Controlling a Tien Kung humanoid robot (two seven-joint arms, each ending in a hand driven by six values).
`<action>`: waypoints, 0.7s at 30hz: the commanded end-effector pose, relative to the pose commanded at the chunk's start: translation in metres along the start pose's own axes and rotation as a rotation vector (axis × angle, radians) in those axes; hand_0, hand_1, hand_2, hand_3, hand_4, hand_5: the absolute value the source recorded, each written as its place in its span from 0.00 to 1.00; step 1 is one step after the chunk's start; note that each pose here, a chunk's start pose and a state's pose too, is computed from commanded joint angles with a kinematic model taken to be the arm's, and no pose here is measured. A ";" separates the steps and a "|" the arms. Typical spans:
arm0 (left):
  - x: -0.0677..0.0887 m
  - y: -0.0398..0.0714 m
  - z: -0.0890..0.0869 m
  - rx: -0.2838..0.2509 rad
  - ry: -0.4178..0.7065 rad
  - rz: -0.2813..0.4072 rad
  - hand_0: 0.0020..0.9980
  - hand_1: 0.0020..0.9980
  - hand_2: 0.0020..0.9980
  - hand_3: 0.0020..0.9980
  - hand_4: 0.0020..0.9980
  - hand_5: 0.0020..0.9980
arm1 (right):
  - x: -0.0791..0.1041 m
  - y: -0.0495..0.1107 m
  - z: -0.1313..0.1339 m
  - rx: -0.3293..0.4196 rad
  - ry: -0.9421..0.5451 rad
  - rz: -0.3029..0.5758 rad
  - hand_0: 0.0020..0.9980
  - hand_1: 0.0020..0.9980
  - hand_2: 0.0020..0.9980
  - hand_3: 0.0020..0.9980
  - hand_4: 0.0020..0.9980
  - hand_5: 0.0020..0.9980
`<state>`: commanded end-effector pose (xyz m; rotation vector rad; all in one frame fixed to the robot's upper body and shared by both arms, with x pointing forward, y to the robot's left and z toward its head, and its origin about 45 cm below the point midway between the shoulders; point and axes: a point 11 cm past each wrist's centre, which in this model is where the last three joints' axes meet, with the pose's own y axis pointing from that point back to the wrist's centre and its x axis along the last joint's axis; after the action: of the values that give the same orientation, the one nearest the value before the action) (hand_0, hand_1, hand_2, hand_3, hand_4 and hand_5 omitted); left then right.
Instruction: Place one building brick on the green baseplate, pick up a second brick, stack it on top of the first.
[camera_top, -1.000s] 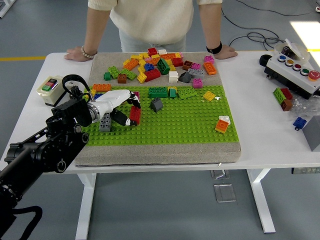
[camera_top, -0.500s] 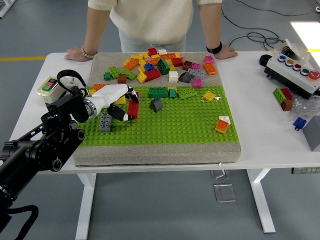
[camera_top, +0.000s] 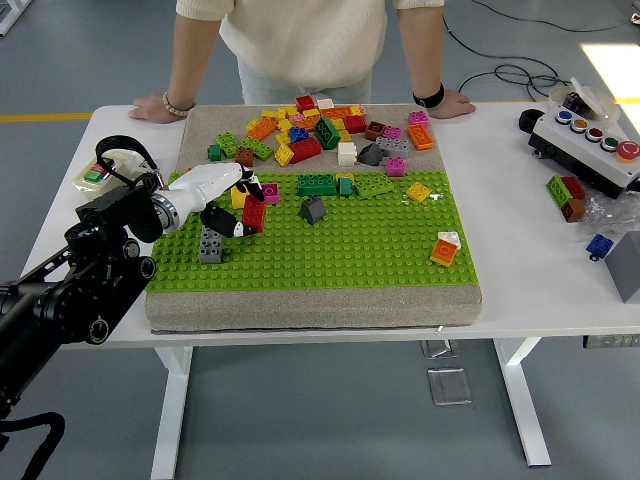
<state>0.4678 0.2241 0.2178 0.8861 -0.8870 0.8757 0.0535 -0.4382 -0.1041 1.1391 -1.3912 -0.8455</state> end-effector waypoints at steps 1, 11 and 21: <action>0.001 0.001 -0.001 0.001 -0.001 0.002 0.75 0.69 0.58 0.57 0.64 0.00 | 0.000 0.000 0.000 0.001 -0.001 0.000 0.76 0.69 0.73 0.76 1.00 0.51; 0.010 0.011 -0.001 -0.005 -0.004 0.019 0.75 0.69 0.58 0.57 0.65 0.00 | 0.002 0.000 0.001 0.000 -0.005 0.004 0.76 0.69 0.73 0.76 1.00 0.50; 0.007 0.020 -0.006 0.000 -0.002 0.017 0.75 0.69 0.58 0.57 0.65 0.00 | 0.002 0.000 0.002 -0.002 -0.007 0.003 0.76 0.69 0.73 0.76 1.00 0.51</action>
<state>0.4541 0.2381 0.2267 0.8802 -0.8978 0.8898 0.0517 -0.4398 -0.1037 1.1331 -1.3972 -0.8487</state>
